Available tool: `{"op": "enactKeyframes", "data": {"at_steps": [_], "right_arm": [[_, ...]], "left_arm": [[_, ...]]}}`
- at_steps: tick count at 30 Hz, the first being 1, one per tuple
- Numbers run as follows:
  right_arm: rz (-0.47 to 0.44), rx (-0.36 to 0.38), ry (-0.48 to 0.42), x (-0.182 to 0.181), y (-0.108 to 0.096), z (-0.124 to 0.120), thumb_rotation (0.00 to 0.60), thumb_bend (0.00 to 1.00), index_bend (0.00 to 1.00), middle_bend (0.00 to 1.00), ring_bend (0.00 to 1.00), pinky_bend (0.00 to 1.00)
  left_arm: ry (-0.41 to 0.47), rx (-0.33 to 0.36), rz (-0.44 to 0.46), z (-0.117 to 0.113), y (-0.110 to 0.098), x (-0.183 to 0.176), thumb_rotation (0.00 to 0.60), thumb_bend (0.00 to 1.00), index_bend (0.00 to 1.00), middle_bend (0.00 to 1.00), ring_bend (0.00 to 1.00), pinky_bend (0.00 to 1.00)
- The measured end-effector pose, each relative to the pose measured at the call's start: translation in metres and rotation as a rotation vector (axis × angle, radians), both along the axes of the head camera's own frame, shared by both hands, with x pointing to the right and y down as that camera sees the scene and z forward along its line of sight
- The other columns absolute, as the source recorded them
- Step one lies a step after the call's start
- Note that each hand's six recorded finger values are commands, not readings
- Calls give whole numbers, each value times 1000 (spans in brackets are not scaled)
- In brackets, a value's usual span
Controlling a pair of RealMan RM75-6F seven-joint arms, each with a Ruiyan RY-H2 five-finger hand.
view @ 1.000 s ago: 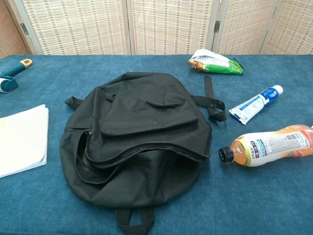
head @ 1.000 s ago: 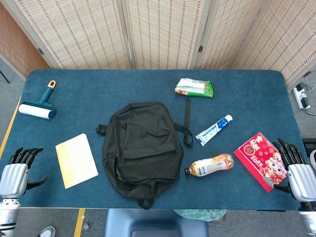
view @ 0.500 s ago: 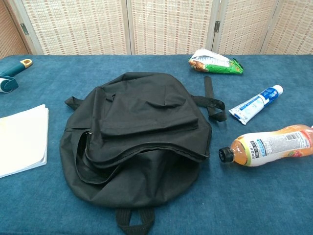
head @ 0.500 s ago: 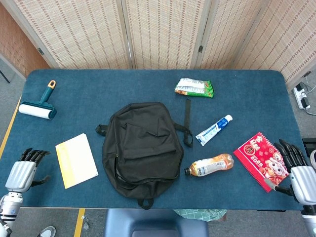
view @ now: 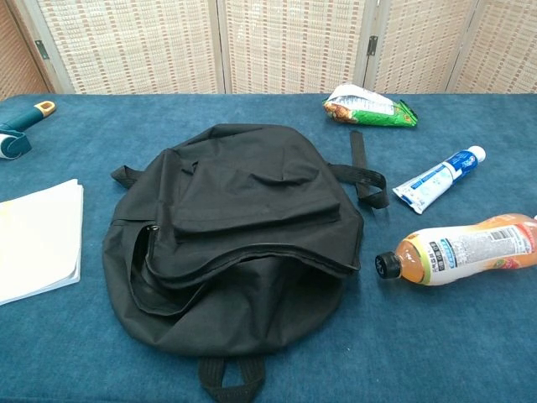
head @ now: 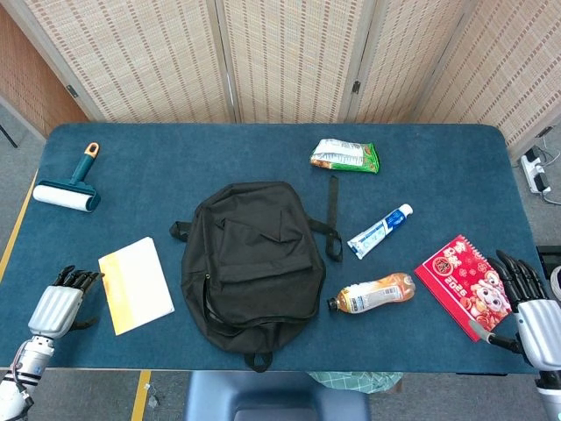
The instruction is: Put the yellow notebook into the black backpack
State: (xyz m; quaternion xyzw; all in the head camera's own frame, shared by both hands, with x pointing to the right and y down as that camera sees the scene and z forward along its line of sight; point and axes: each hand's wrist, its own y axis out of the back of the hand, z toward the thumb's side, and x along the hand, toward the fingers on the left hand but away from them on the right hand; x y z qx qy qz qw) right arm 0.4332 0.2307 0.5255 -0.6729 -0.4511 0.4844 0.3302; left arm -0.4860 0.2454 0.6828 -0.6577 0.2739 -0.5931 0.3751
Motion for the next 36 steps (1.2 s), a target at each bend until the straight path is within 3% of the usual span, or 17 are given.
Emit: {"op": "enactKeyframes", "data": {"at_steps": [7,26,36], "right_arm": [[-3,2,2,-2,0,-1,600,94,0,52,52,43],[-2,6,2,-4,0,-2,600,93,0,52,53,43],[-3,6,1,-5,1,-2,600,93,0,52,53,43]], "left_arm": [[-1,-29,-11,15,4,-3,600,155,228,295,218,142],[196,-44,22,24,-4,48,600,58,224,294,217,142],[177,-49,34,28,-11,48,600,34,226,294,218,143]]}}
